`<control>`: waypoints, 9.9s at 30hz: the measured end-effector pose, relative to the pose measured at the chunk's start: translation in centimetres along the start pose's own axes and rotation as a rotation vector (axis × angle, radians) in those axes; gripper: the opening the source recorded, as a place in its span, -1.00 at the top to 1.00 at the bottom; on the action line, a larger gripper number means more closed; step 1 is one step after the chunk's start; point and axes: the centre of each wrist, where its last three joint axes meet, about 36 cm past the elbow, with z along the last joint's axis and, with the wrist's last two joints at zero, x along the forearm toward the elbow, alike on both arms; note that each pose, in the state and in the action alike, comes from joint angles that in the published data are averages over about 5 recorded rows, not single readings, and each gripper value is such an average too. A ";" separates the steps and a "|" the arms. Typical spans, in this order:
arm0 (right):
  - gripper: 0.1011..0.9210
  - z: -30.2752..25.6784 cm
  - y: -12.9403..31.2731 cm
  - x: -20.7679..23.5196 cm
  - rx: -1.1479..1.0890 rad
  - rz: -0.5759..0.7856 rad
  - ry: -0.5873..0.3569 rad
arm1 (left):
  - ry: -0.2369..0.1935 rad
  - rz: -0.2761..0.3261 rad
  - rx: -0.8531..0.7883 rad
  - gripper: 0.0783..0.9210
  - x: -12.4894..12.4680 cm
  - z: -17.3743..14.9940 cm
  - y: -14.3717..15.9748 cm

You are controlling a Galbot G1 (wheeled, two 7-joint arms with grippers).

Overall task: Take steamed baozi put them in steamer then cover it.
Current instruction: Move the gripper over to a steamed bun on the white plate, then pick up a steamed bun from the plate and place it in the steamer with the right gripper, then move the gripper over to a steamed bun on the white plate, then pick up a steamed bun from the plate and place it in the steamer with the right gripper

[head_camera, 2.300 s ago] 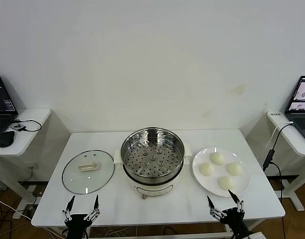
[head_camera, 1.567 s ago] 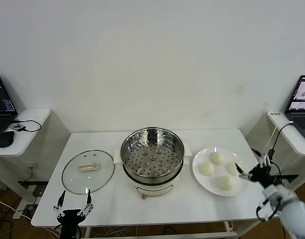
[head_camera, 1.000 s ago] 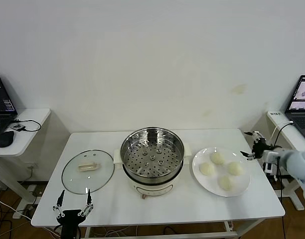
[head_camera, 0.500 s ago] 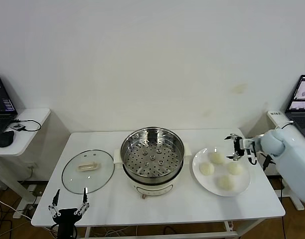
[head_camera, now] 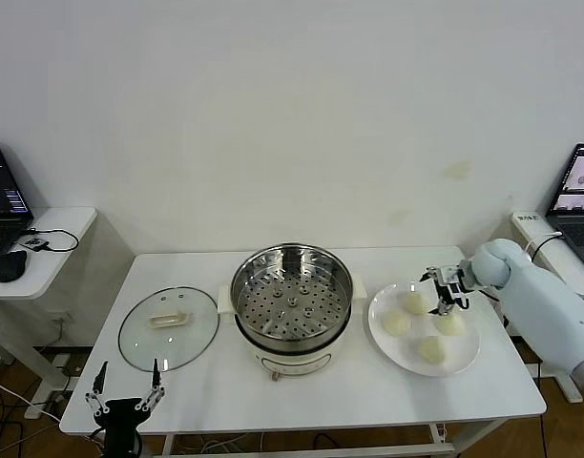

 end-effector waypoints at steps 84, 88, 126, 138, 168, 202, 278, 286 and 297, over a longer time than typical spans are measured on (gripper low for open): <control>-0.18 -25.2 -11.6 15.6 0.512 0.108 -0.298 | -0.025 -0.008 0.051 -0.77 -1.7 -0.1 1.3; -0.18 -27.7 -11.0 13.8 0.625 0.093 -0.294 | -0.024 -0.014 0.055 -0.77 -1.9 0.0 1.3; -0.60 -30.7 -10.1 3.3 1.135 0.179 -0.219 | -0.026 -0.028 0.055 -0.77 -1.7 0.1 1.5; -0.76 -29.2 -10.8 7.9 0.963 0.185 -0.234 | -0.031 -0.026 0.054 -0.77 -1.6 -0.2 1.7; -0.76 -8.1 1.8 16.0 0.036 0.044 -0.094 | -0.047 0.020 0.045 -0.77 -2.5 -0.6 1.4; -0.76 -8.8 2.2 1.4 -0.026 -0.123 -0.024 | -0.032 0.002 0.018 -0.77 -2.1 -0.3 2.4; -0.22 -21.7 -6.5 19.7 0.026 0.012 -0.223 | -0.055 0.005 0.032 -0.77 -2.7 -0.9 2.2; -0.22 -28.3 -7.3 16.3 0.033 -0.041 -0.253 | -0.054 -0.003 0.026 -0.77 -2.6 -1.0 2.8; -0.22 -35.0 -6.9 10.8 0.031 -0.087 -0.275 | -0.058 -0.007 0.029 -0.77 -2.5 -1.1 2.9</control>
